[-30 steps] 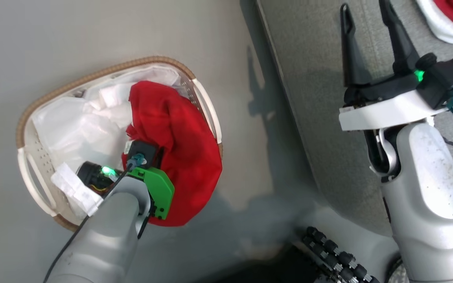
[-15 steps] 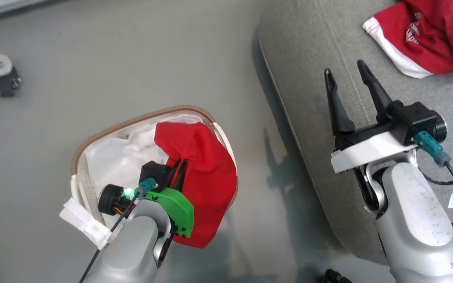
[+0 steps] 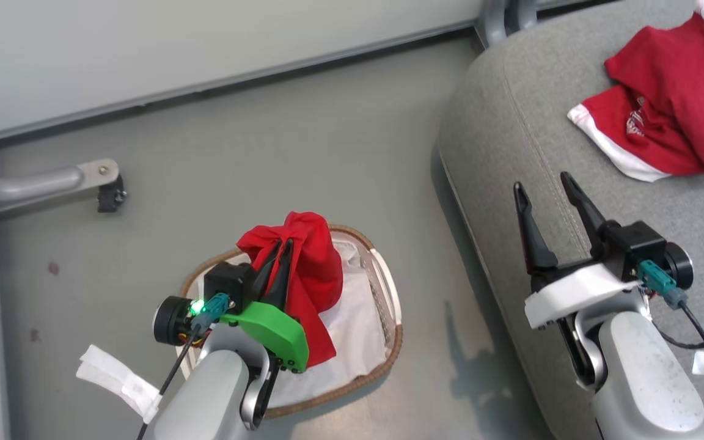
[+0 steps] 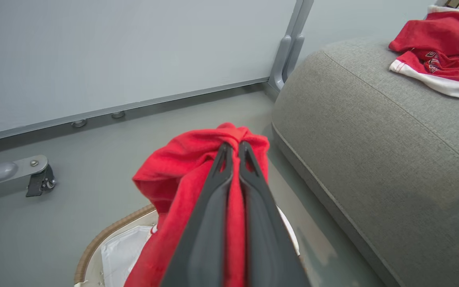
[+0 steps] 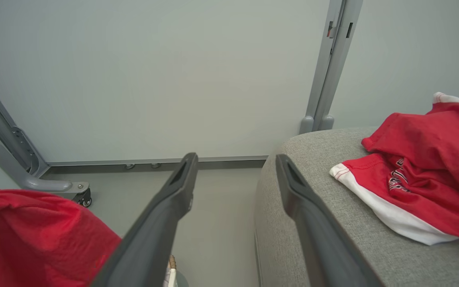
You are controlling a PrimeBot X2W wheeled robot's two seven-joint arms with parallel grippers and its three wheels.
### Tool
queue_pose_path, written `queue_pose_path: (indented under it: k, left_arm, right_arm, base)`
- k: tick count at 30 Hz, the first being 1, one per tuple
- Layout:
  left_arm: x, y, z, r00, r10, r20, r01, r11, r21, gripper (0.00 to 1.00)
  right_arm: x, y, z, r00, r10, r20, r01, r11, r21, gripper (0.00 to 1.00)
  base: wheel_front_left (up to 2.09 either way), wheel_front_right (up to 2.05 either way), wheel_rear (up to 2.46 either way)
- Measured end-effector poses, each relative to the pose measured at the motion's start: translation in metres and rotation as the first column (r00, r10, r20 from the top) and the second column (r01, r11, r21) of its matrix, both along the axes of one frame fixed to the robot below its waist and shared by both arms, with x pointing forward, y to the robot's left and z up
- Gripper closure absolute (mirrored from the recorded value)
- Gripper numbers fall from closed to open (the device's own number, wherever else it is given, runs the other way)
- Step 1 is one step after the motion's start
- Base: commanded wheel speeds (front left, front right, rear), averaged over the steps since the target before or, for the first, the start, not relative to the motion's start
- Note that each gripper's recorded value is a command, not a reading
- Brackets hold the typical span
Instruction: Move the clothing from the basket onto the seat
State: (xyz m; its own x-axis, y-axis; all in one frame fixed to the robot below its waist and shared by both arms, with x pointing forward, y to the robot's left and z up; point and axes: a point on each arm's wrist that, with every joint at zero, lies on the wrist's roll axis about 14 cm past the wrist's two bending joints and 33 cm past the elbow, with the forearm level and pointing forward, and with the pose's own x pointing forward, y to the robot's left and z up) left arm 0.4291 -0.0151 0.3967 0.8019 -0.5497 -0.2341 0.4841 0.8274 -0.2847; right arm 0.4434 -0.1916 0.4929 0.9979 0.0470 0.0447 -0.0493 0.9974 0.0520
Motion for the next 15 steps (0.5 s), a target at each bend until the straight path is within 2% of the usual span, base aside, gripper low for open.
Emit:
queue_pose_path:
  k: [6, 15]
  left_arm:
    - [0.005, 0.010, 0.058, 0.987, 0.053, 0.151, -0.044, 0.997, -0.058, 1.00]
    - [0.008, 0.029, 0.136, 0.932, 0.135, 0.338, -0.093, 0.986, -0.139, 1.00]
  right_arm:
    - [-0.017, 0.009, 0.004, 1.000, 0.017, 0.004, -0.017, 1.000, 0.014, 0.00]
    - [-0.035, 0.026, 0.007, 0.998, 0.063, 0.005, -0.063, 0.998, 0.024, 0.00]
  base:
    - [0.00, 0.00, 0.00]
    - [0.00, 0.00, 0.00]
